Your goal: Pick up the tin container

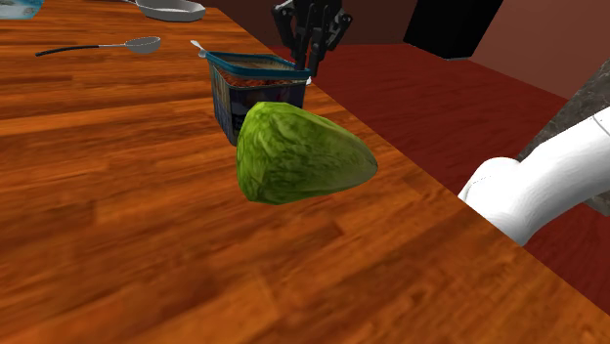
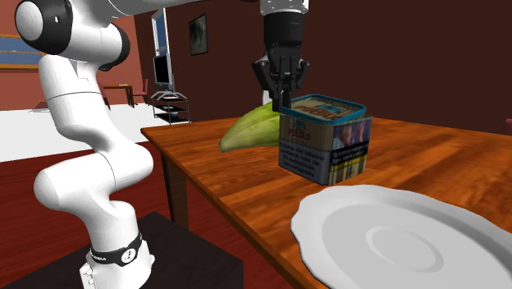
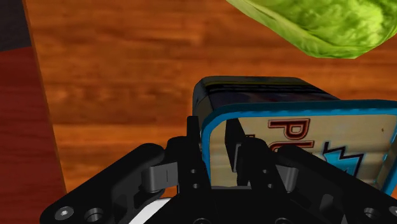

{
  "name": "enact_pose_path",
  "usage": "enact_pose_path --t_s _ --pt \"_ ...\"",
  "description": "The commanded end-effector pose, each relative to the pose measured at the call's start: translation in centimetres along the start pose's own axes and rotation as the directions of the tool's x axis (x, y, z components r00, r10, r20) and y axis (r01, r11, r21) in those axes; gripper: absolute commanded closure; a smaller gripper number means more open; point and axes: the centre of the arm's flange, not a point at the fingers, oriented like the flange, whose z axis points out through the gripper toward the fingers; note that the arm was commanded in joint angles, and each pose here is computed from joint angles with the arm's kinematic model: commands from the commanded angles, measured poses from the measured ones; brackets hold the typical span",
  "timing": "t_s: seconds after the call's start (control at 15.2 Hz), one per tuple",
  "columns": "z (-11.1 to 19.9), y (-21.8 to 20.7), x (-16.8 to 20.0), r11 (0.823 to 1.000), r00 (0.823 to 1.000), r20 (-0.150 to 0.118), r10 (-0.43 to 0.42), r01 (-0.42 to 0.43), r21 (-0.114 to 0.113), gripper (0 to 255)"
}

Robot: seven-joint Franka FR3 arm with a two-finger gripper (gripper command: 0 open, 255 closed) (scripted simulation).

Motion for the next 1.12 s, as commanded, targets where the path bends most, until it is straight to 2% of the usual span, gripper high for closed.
enact_pose_path --t_s 0.0,1.06 --pt "0.1 0.0 0.2 1.000 1.000 0.002 0.002 -0.002 -0.002 255" --pt "-7.9 -0.2 0.0 1.000 1.000 0.002 0.002 -0.002 -0.002 255"
